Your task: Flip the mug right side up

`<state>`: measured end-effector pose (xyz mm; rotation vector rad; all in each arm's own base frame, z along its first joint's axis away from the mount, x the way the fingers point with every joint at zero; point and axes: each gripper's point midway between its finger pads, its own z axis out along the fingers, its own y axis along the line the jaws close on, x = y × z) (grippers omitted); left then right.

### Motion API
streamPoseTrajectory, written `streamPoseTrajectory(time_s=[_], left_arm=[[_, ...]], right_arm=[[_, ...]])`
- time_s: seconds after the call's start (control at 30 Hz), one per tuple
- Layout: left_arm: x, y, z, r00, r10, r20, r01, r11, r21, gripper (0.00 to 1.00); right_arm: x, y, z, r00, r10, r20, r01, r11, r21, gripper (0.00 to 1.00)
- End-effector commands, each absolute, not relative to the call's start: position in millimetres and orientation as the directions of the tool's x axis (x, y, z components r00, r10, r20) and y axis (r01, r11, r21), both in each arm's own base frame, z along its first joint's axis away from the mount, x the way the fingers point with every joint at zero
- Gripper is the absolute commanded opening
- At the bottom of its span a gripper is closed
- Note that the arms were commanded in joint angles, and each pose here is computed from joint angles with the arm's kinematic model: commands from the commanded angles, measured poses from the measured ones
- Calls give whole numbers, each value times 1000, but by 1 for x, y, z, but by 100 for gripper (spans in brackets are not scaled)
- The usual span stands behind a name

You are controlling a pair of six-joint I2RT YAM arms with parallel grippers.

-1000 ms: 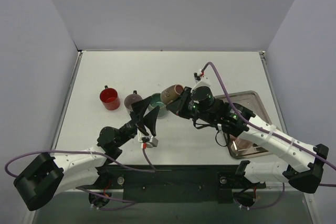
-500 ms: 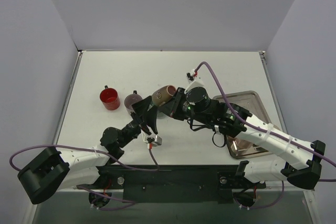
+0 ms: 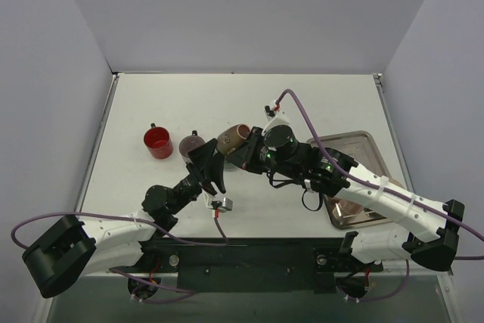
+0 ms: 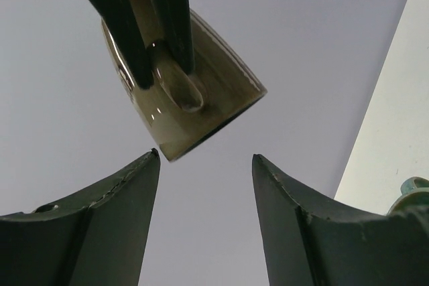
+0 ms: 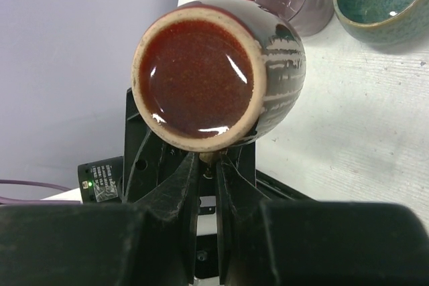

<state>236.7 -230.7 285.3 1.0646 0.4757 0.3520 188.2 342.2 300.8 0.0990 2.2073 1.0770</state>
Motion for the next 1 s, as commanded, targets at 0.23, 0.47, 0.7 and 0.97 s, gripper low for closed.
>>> streamPoseTrajectory(time_s=[0.23,0.47,0.7,0.97], left_arm=[[213,-205,371,861,501,-86,-296,632,716,64],[212,-198,382,858,504,-100,-307,660,685,61],[202,-199,380,877,476,-69,-301,655,693,56],[186,-200,378,901,433,-22,-297,653,696,52]], right_arm=[[184,360,337,-770,393,-504,-255,534,806,0],[189,358,326,-761,395,-515,-239,568,788,0],[197,364,329,-769,412,-489,-228,538,811,0],[203,374,322,-808,416,-417,-193,481,855,0]])
